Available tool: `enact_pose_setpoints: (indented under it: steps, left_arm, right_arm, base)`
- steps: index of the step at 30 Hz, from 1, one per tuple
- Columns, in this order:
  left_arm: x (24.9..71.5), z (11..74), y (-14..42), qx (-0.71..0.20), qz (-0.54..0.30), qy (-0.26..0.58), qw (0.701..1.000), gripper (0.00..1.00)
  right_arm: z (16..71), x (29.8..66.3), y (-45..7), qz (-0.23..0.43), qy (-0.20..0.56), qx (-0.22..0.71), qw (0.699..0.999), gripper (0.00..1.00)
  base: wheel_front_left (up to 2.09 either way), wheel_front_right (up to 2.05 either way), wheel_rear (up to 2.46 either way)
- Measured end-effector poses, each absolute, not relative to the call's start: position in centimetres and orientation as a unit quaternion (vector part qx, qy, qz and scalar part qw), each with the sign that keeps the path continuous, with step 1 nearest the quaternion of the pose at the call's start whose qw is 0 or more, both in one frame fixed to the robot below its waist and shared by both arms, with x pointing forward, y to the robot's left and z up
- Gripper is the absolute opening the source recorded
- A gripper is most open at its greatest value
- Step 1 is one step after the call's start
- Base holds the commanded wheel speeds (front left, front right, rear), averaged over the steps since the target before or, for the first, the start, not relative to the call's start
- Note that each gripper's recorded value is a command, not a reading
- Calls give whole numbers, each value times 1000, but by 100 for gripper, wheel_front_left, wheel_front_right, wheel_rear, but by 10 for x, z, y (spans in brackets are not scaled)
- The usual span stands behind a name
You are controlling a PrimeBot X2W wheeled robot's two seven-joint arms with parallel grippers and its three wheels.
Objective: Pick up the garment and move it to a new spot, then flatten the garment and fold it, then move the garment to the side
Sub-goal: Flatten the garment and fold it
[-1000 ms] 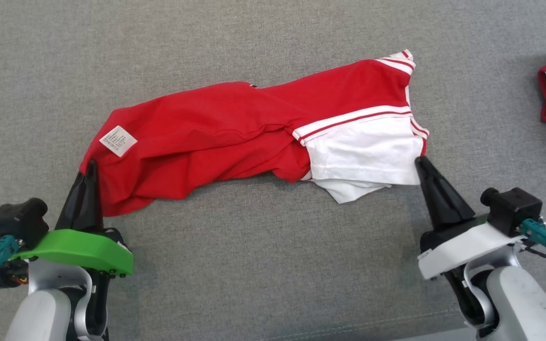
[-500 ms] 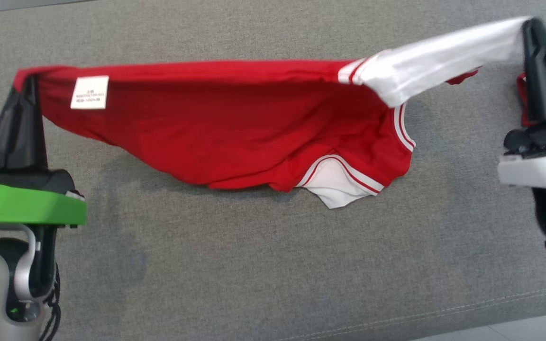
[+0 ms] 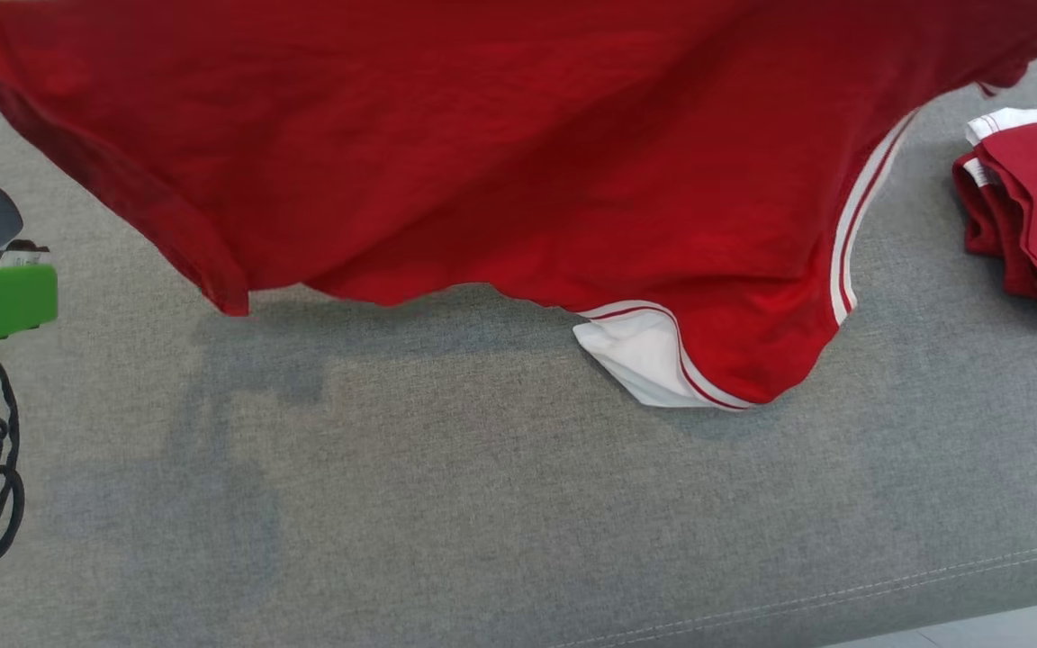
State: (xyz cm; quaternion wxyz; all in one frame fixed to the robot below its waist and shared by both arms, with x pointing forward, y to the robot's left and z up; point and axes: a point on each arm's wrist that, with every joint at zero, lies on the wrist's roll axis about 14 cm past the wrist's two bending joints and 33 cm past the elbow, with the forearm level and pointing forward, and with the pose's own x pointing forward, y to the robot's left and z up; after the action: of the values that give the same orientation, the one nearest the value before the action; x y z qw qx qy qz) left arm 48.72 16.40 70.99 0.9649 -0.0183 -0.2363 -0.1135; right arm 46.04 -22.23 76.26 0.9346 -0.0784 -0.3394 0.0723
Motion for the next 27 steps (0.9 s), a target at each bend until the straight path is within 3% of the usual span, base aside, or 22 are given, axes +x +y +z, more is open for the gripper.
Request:
enact_pose_setpoints:
  steps: [10,20,27]
  left_arm:
    - [507,711,146,-24,-143,-239,960,0]
    - [575,728,123,-61,-174,-278,943,0]
    - [621,748,138,-47,-138,-301,942,0]
  right_arm:
    - [743,494,-223,82,-298,-66,949,0]
    - [777,561,-199,112,-335,-48,934,0]
    - [810,607,-172,123,-379,15,917,0]
  base:
    - [0,0,0]
    - [0,0,0]
    - [0,0,0]
